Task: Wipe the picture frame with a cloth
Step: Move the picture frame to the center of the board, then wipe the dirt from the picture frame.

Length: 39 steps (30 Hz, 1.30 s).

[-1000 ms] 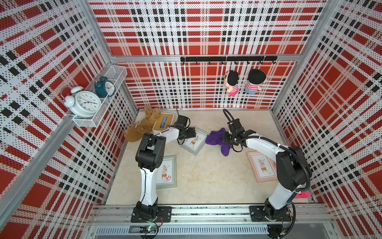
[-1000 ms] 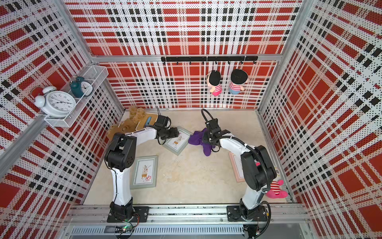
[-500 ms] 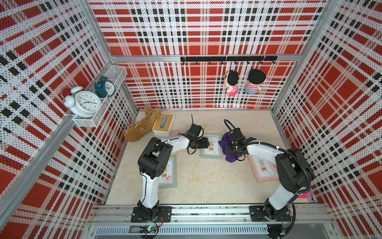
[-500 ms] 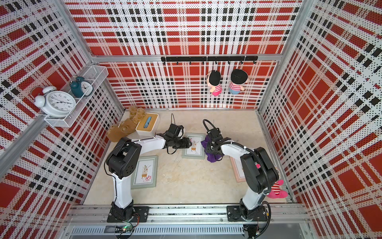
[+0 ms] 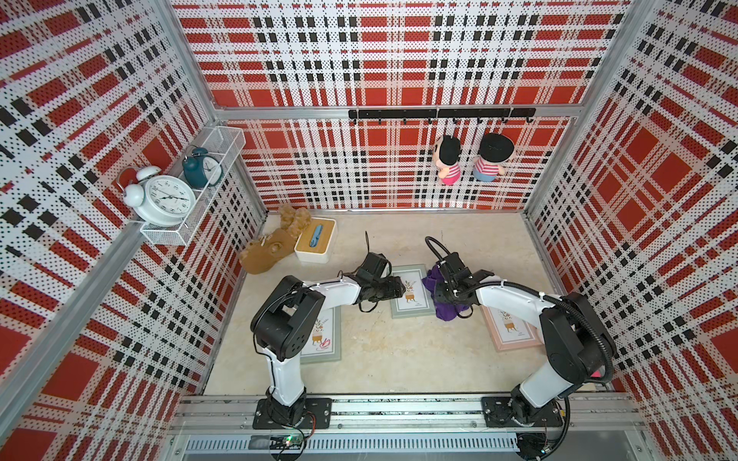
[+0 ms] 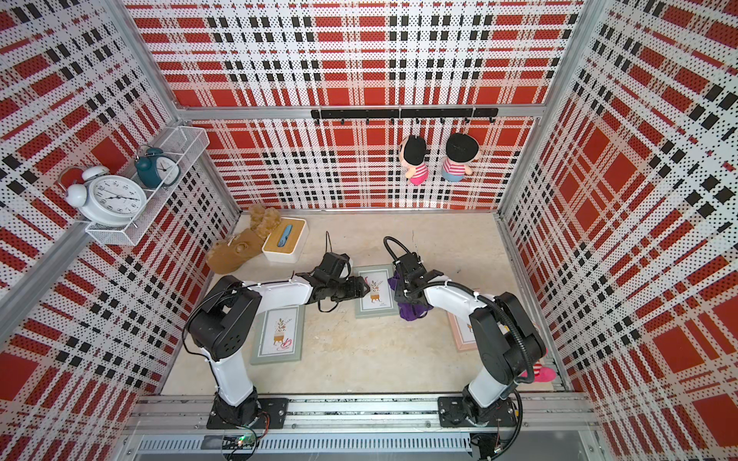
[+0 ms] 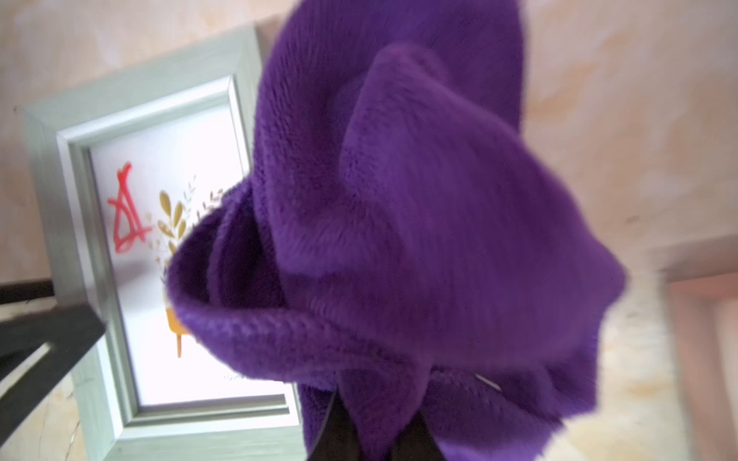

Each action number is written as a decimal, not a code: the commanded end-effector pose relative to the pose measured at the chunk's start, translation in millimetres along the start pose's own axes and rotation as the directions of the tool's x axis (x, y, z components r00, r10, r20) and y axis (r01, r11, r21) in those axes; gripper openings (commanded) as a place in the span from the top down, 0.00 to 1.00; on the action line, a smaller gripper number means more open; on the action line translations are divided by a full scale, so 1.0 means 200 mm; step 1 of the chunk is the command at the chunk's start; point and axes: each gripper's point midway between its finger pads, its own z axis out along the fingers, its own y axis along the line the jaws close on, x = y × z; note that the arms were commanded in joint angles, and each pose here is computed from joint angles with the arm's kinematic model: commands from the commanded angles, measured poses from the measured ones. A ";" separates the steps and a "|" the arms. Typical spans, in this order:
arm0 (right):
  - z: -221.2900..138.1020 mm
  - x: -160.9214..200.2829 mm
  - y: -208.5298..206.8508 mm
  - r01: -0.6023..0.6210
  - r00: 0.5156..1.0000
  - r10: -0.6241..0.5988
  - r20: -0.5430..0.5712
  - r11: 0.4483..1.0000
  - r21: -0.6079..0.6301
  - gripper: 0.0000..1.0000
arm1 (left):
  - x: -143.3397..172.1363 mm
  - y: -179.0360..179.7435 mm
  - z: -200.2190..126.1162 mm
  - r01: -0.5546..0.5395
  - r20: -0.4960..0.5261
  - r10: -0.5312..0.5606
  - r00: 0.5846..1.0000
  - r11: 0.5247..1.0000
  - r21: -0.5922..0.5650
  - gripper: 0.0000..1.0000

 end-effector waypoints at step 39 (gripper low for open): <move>0.13 -0.19 0.28 0.128 0.991 -0.135 -0.021 0.968 -0.214 0.98 | 0.05 0.34 0.08 0.211 0.032 -0.210 0.977 0.977 -0.038 0.74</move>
